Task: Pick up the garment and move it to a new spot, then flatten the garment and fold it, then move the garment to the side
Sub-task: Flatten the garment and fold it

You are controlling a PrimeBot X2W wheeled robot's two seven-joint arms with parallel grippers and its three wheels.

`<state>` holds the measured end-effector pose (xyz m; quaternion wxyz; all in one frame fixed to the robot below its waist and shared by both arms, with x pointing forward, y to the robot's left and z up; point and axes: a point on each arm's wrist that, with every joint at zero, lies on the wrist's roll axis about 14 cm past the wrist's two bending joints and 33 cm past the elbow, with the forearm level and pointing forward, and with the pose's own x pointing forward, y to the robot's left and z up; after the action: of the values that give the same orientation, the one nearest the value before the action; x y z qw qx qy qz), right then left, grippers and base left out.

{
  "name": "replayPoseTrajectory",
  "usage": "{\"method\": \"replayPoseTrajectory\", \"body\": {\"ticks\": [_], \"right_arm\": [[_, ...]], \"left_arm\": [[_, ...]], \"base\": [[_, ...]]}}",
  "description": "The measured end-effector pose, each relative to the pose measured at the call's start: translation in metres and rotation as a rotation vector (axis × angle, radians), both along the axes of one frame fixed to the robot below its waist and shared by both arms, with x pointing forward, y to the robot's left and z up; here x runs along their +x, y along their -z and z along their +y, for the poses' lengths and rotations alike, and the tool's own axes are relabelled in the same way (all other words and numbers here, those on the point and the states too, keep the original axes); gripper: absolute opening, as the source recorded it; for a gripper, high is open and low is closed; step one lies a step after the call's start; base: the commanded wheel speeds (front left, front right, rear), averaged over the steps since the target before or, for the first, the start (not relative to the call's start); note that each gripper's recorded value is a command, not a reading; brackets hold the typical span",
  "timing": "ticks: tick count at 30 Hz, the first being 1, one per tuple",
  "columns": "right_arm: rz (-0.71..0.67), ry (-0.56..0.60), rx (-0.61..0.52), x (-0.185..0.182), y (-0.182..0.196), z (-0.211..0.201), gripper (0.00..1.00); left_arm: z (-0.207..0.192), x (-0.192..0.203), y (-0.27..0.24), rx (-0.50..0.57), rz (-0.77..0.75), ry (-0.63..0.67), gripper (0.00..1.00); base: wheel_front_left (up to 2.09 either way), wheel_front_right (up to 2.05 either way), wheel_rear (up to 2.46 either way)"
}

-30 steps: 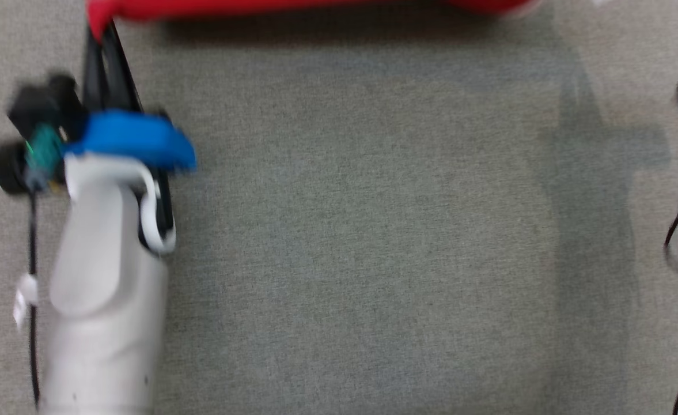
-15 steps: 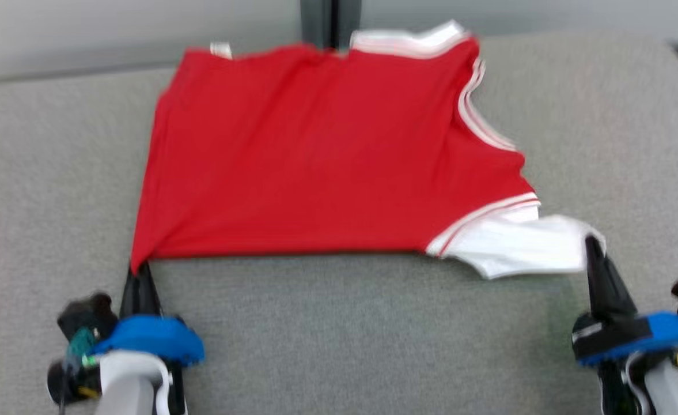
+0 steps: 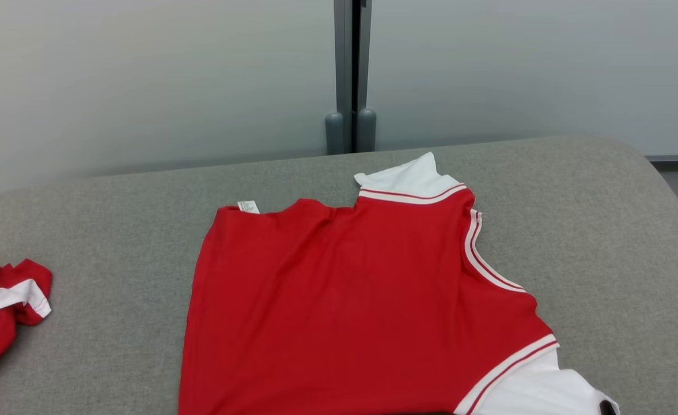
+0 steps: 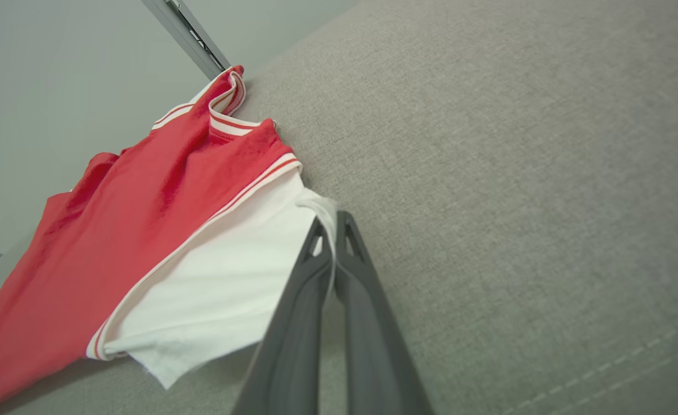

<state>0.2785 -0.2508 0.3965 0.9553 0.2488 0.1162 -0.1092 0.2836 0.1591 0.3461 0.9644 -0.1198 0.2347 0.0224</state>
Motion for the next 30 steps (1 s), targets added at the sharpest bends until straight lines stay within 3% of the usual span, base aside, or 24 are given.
{"method": "replayPoseTrajectory", "body": {"ticks": [5,10,18,30], "right_arm": [[0.007,0.026,0.027,-0.018,0.003,-0.002,0.00],[-0.050,0.037,0.035,-0.002,-0.012,-0.004,0.00],[-0.215,-0.002,0.022,0.076,-0.061,0.001,0.00],[-0.211,-0.026,-0.065,0.164,-0.069,-0.003,0.00]], "left_arm": [[-0.017,-0.024,0.000,-0.022,0.006,0.054,0.00],[-0.023,-0.010,-0.020,-0.018,-0.073,0.079,0.00],[-0.043,0.062,-0.072,-0.021,-0.271,0.149,0.00],[-0.053,0.130,-0.066,0.011,-0.252,0.131,0.00]], "base": [[0.00,0.00,0.00],[0.00,0.00,0.00],[0.00,0.00,0.00],[0.00,0.00,0.00]]}}
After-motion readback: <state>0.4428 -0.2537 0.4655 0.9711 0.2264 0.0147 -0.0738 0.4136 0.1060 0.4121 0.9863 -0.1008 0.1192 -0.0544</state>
